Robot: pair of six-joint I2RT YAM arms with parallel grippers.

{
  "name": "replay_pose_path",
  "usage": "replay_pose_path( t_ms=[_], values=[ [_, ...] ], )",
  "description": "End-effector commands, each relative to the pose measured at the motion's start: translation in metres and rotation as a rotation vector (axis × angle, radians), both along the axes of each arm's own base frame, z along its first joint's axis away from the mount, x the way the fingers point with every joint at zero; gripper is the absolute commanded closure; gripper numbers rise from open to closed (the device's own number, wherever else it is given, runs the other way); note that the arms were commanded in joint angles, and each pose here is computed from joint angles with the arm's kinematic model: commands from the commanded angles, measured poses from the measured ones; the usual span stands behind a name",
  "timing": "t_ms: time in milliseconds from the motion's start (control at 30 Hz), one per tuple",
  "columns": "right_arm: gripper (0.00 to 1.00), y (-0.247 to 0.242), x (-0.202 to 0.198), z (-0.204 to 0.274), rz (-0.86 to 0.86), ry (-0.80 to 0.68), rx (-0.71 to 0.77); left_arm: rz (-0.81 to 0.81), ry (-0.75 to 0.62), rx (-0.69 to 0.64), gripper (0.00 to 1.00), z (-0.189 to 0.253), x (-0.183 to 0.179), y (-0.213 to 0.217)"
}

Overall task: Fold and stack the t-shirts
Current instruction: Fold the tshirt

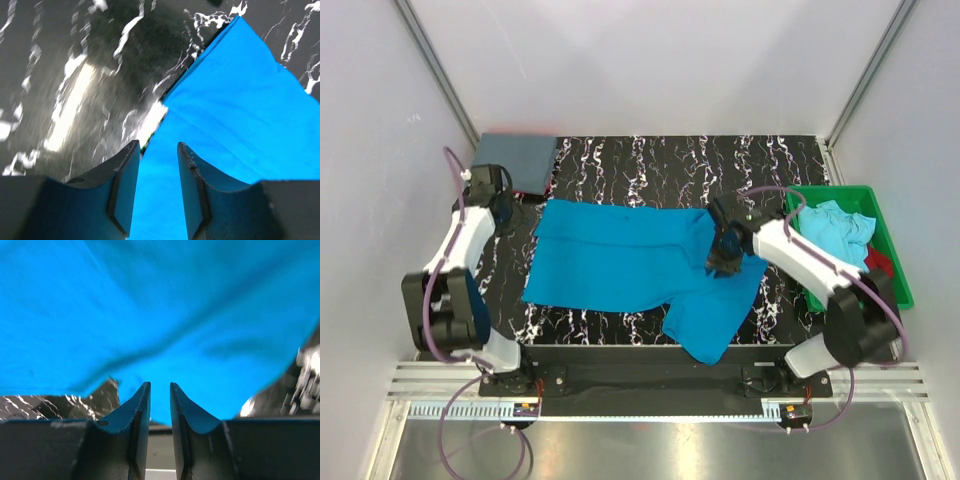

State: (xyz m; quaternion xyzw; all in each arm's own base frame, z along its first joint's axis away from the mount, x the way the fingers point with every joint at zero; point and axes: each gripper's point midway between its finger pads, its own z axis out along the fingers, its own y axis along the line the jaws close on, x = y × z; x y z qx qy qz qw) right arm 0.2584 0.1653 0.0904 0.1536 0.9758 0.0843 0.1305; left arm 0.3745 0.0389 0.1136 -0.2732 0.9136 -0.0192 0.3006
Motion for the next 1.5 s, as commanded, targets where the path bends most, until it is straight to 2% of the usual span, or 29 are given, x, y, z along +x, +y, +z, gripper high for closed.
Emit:
replay_pose_path(
  t_ms=[0, 100, 233, 433, 533, 633, 1000, 1233, 1467],
  values=[
    [0.71, 0.013, -0.046, 0.01, -0.219, 0.016, 0.013, 0.139, -0.07, 0.023, 0.56, 0.02, -0.019, 0.009],
    [0.72, 0.007, -0.089, -0.003, -0.299, 0.102, -0.06, 0.172, -0.063, 0.055, 0.55, 0.021, -0.039, 0.014],
    [0.75, 0.017, -0.147, -0.034, -0.277, 0.292, -0.134, 0.173, 0.031, -0.059, 0.55, -0.002, -0.068, -0.008],
    [0.73, 0.021, -0.174, -0.041, -0.258, 0.308, -0.169, 0.308, 0.113, -0.177, 0.54, -0.023, -0.105, -0.024],
    [0.69, 0.015, -0.192, -0.041, -0.289, 0.35, -0.195, 0.377, 0.162, -0.133, 0.54, -0.025, -0.117, -0.015],
    [0.67, 0.015, -0.205, -0.042, -0.312, 0.382, -0.177, 0.417, 0.15, -0.145, 0.52, -0.026, -0.122, -0.015],
    [0.59, -0.001, -0.214, -0.047, -0.416, 0.36, -0.151, 0.421, 0.123, -0.118, 0.53, -0.03, -0.117, -0.012],
    [0.58, 0.004, -0.209, -0.046, -0.645, 0.351, -0.035, 0.377, 0.08, -0.14, 0.53, -0.032, -0.112, -0.025],
    [0.58, 0.005, -0.205, -0.056, -0.748, 0.346, -0.004, 0.336, 0.077, -0.168, 0.53, -0.036, -0.105, -0.033]
  ],
)
